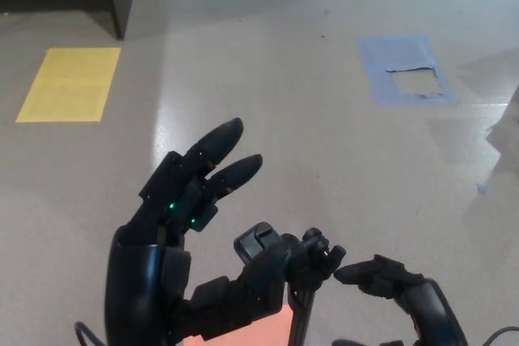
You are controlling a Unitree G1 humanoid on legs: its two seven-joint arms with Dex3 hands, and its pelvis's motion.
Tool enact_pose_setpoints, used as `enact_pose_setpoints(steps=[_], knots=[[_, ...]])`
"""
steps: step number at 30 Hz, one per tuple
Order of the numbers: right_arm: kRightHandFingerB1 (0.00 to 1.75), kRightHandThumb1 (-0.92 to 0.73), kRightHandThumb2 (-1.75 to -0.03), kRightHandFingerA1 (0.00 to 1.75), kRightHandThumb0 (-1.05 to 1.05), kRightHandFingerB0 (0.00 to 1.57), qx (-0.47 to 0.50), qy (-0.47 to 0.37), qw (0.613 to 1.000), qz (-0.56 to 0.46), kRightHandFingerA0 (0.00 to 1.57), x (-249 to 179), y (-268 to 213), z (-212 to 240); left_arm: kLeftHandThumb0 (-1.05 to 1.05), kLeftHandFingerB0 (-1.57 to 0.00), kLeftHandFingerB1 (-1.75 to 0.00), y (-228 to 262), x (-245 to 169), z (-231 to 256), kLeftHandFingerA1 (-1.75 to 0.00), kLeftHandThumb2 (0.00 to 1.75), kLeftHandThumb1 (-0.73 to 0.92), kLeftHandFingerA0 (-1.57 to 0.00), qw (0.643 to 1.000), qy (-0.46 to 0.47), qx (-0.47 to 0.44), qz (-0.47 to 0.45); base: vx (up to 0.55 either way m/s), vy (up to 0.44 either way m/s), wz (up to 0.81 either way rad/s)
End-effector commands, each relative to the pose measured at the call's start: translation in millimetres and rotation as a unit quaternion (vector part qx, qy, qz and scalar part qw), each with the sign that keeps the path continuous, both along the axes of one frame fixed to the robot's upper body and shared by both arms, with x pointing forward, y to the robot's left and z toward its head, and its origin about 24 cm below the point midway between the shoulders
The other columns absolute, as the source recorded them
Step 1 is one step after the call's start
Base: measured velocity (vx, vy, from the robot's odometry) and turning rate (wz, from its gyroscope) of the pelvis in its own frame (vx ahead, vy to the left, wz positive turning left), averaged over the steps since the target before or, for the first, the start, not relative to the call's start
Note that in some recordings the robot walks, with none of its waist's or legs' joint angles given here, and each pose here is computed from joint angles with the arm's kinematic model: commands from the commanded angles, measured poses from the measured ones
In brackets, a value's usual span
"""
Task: A phone stand is kept on the floor and the robot uses both its hands to grab it and uses its left hand to extend the phone stand by pulling it upwards
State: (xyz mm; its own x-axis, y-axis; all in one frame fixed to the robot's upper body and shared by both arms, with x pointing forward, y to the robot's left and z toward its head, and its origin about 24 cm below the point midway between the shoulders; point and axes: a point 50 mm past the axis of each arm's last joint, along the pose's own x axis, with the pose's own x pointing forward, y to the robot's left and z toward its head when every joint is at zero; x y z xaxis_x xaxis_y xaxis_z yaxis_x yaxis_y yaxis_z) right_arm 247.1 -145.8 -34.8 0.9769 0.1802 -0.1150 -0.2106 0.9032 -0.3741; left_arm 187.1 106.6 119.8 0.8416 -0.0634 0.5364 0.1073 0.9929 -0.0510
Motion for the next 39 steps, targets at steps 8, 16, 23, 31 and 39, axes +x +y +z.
enact_pose_setpoints(steps=[8,16,23,31,39], knots=[[0.47,-0.5,-0.6,0.77,-1.05,0.0,-0.003,0.022,0.999,0.044,0.0,-3.7,11.8,-5.2,-0.51,-0.31,-0.31,-2.2,-0.6,-11.6,-0.39,0.58,0.59,-0.47,0.999,0.037,-0.005,0.0,0.0,0.0,0.0],[0.59,-0.38,-0.85,0.68,-1.05,0.0,-0.014,0.019,0.998,0.056,0.0,-5.4,27.3,-3.2,-0.49,-0.36,-0.32,-7.8,-7.6,-16.3,-0.38,0.58,0.57,-0.48,0.998,0.051,-0.026,-0.018,0.0,0.0,0.0],[0.42,-0.53,-0.6,0.59,-1.05,0.0,0.008,0.013,0.997,0.073,0.0,-11.8,36.1,0.2,-0.55,-0.34,-0.32,-6.7,-8.6,-20.4,-0.38,0.59,0.58,-0.45,0.997,0.058,-0.023,-0.037,0.0,0.0,0.0],[0.52,-0.51,-0.6,0.76,-1.05,0.0,0.012,0.021,0.997,0.07,0.0,-13.3,37.0,1.0,-0.62,-0.24,-0.43,-4.8,-2.7,-30.9,-0.47,0.8,0.46,-0.31,0.996,0.076,-0.016,-0.044,0.0,0.0,0.0],[0.76,0.2,-0.69,0.67,-0.6,0.16,-0.011,0.026,0.998,0.063,0.0,-8.8,45.7,-3.4,-0.59,-0.29,-0.3,-3.9,19.8,-47.2,-0.34,0.58,0.57,-0.27,0.994,0.105,-0.005,-0.028,0.0,0.0,0.0]])
